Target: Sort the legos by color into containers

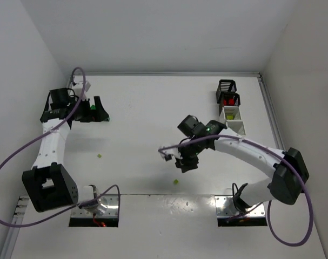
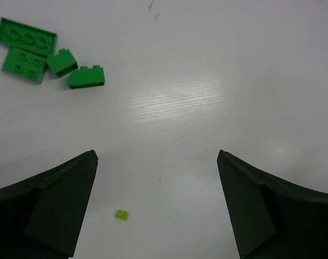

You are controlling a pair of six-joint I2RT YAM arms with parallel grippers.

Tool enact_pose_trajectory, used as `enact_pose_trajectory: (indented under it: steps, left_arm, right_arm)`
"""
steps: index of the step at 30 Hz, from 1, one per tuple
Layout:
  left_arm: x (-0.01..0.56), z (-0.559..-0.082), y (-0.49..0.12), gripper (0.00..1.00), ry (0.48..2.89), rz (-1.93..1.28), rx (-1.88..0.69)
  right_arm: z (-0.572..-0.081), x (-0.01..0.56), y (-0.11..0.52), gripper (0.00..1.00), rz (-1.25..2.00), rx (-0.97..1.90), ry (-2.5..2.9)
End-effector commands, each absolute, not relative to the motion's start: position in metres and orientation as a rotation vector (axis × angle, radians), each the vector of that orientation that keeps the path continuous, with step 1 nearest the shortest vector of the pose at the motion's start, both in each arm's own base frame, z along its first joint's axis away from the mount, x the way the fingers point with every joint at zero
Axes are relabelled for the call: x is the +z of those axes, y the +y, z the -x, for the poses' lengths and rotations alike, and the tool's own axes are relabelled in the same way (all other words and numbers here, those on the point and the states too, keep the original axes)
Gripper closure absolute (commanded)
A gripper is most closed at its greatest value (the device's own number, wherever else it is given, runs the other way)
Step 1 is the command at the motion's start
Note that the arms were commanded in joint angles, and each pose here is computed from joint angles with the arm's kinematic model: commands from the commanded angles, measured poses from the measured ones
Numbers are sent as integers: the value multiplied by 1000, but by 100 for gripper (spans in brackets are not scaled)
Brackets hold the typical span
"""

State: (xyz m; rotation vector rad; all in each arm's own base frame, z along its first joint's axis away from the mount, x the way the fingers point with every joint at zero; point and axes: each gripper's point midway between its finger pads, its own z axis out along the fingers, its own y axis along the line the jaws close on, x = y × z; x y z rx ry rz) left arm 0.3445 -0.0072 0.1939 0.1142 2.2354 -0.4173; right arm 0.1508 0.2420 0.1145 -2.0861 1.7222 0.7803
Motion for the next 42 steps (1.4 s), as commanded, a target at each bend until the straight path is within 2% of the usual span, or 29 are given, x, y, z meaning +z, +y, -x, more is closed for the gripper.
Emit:
enact_pose_trajectory:
  steps: [1, 5, 9, 12, 17, 25, 42]
  left_arm:
    - [201, -343, -13, 0, 2221, -97, -599]
    - [199, -342, 1, 0, 2215, -110, -590]
    - [196, -341, 16, 0, 2217, -117, -535]
    - [187, -336, 23, 0, 2225, -120, -528]
    - [173, -325, 29, 0, 2249, -105, -550]
    - [166, -314, 32, 0, 2249, -98, -563]
    - [150, -302, 39, 0, 2293, -95, -581]
  right_arm:
    - [-147, 100, 261, 55, 2260, 685, 1409]
    - [-150, 70, 271, 55, 2316, 639, 1460]
    - [-152, 46, 276, 48, 2301, 490, 1508]
    - [-146, 31, 266, 48, 2343, 452, 1526]
    - [-135, 22, 276, 56, 2394, 446, 1433]
    - [-139, 12, 282, 56, 2437, 367, 1378]
    - [-112, -5, 258, 56, 2560, 415, 1367]
